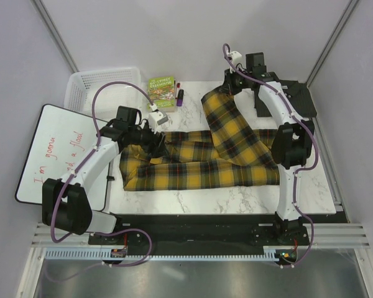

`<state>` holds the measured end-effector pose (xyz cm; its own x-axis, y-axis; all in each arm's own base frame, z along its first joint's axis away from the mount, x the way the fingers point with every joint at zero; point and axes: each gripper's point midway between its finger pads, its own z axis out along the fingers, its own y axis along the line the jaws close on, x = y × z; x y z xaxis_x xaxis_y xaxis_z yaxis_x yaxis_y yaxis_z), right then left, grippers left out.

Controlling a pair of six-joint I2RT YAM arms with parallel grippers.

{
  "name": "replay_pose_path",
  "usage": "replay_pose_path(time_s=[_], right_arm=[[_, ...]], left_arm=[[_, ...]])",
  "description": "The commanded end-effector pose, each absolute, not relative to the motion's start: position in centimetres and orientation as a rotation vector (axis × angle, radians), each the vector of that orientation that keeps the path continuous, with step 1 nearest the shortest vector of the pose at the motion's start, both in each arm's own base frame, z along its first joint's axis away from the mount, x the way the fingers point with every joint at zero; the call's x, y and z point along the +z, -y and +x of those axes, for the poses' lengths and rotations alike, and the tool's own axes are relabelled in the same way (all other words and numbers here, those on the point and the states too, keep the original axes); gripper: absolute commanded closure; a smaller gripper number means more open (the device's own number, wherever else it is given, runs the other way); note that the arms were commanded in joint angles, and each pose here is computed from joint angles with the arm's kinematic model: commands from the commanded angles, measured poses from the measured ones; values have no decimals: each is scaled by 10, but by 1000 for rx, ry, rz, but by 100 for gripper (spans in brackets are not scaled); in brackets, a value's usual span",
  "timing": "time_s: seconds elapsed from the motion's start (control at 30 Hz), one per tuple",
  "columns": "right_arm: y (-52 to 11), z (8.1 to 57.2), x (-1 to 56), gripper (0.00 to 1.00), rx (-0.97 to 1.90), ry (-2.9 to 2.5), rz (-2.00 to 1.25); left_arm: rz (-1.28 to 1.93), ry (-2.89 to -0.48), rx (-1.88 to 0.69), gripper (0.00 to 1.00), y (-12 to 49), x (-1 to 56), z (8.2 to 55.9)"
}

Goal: Fold and stack the long sleeve shirts
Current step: Fold the shirt

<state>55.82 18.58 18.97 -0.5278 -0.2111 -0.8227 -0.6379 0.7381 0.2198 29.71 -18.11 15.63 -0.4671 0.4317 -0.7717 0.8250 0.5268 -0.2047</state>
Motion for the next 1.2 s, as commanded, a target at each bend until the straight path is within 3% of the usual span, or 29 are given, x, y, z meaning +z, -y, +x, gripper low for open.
replay_pose_path(time_s=[0.0,0.37,0.53,1.17], right_arm=[[-179,574,216,100,518,-1997,-695],[-143,598,190,100,234,-2046,-611],[-150,587,191,96,279,-2043,-678],[-222,425,161,100,234,-2067,-1181]], left_arm=[[1006,-2084,-755,28,181,164,294],[972,-2177,-600,28,163,142,311],[944,-2239,-574,29,153,126,318],[757,-2255,-652,28,123,139,337]])
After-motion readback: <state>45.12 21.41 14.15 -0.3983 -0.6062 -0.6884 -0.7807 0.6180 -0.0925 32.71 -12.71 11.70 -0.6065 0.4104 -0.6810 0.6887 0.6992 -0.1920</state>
